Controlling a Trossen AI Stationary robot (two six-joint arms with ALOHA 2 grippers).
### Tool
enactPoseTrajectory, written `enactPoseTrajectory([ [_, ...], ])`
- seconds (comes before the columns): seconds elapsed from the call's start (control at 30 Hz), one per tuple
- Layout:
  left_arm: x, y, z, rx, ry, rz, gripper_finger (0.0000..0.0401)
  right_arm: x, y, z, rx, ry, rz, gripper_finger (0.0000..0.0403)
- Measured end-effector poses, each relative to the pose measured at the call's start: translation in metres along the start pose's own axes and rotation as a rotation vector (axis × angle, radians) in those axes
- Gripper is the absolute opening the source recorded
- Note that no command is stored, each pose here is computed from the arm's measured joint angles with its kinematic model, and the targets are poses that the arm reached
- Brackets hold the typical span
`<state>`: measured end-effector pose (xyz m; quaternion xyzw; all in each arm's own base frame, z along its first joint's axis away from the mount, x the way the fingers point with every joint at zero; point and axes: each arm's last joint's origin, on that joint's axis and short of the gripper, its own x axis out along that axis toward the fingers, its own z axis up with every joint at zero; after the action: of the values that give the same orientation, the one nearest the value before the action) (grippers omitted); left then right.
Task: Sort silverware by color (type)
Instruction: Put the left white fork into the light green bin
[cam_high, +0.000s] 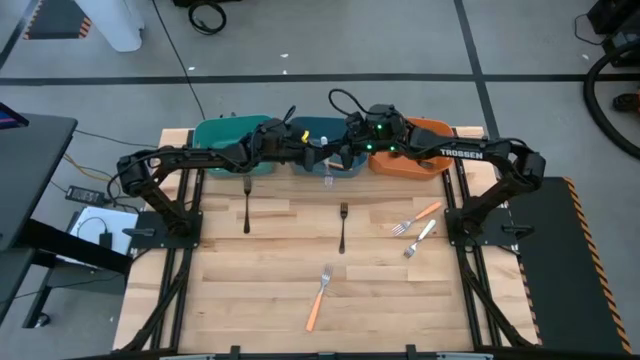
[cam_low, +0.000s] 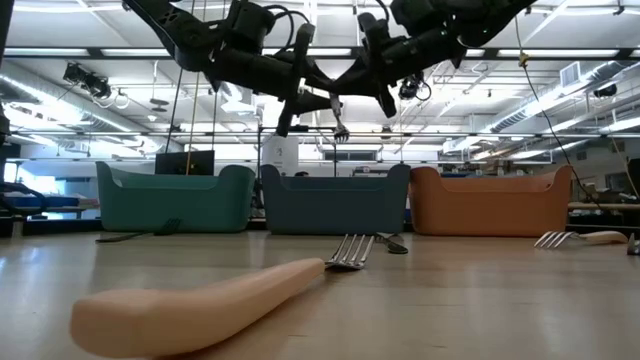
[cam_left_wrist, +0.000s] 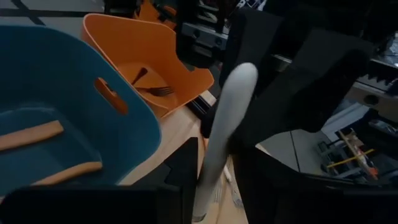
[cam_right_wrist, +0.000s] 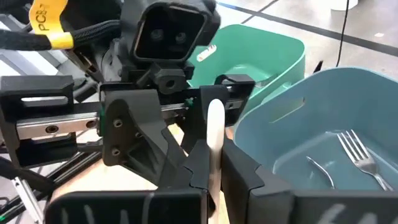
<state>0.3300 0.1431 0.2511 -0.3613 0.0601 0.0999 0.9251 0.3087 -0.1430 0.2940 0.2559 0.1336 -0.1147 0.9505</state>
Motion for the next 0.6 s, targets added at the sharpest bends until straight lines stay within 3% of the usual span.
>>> enactPoseTrajectory([
  [0.27,0.0003,-0.0010,-0.0008,0.020,0.005,-0.006,0.0051,0.0000,0.0008,0.0000,0.008,-0.007,-0.013,0.0025],
  [0.6,-0.0016,0.0052,0.0024,0.029,0.006,0.015,0.0041,-0.0008,-0.0004,0.0031,-0.004,-0.039,-0.031,0.0102],
])
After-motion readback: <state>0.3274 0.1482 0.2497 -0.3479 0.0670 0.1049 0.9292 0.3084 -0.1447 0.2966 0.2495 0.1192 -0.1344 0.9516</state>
